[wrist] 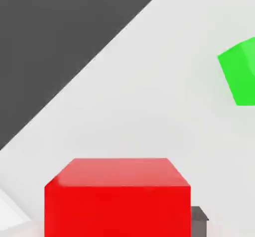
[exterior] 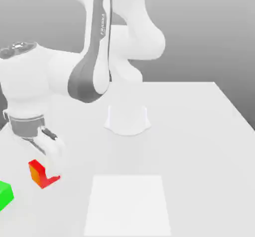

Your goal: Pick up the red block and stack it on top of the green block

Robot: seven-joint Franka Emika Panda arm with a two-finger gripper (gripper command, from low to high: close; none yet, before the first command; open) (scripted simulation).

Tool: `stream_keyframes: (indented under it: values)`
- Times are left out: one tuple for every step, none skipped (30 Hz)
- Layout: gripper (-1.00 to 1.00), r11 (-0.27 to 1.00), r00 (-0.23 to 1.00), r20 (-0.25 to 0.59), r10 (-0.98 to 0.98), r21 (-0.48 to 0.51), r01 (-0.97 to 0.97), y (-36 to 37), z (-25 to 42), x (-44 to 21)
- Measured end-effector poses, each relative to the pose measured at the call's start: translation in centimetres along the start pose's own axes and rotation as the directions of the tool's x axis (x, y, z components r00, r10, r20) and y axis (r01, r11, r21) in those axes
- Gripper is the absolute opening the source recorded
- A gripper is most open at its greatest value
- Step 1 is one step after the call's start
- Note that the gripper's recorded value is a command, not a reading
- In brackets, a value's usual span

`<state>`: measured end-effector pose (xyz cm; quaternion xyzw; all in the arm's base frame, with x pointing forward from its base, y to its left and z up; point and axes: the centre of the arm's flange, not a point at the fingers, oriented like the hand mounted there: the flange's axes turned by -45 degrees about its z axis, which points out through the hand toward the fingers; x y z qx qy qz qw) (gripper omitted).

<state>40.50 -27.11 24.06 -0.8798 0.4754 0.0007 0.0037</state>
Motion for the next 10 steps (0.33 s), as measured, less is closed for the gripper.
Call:
stream_keyframes:
  values:
    - [-1.0,0.997,0.997,-0.002,0.072,-0.001,-0.072,1.7,-0.2,1.8]
    - [-1.0,0.99,0.99,-0.003,0.139,-0.002,-0.139,3.4,-0.3,3.4]
    - [-1.0,0.985,0.985,-0.005,0.172,-0.002,-0.172,4.3,0.4,4.3]
    - [-1.0,0.982,0.982,-0.005,0.189,-0.002,-0.189,4.8,1.5,4.7]
    - [-1.0,0.98,0.98,-0.006,0.197,-0.003,-0.197,5.0,2.8,4.9]
    - [-1.0,0.98,0.98,-0.006,0.201,-0.003,-0.201,5.2,4.2,5.0]
    - [1.0,0.979,0.979,-0.006,0.204,-0.003,-0.204,5.3,5.2,5.0]
    - [1.0,0.979,0.979,-0.006,0.204,-0.003,-0.204,5.3,5.2,5.0]
    - [1.0,0.979,0.979,-0.006,0.204,-0.003,-0.204,5.3,5.2,5.0]
    - [1.0,0.979,0.979,-0.006,0.204,-0.003,-0.204,5.3,5.2,5.0]
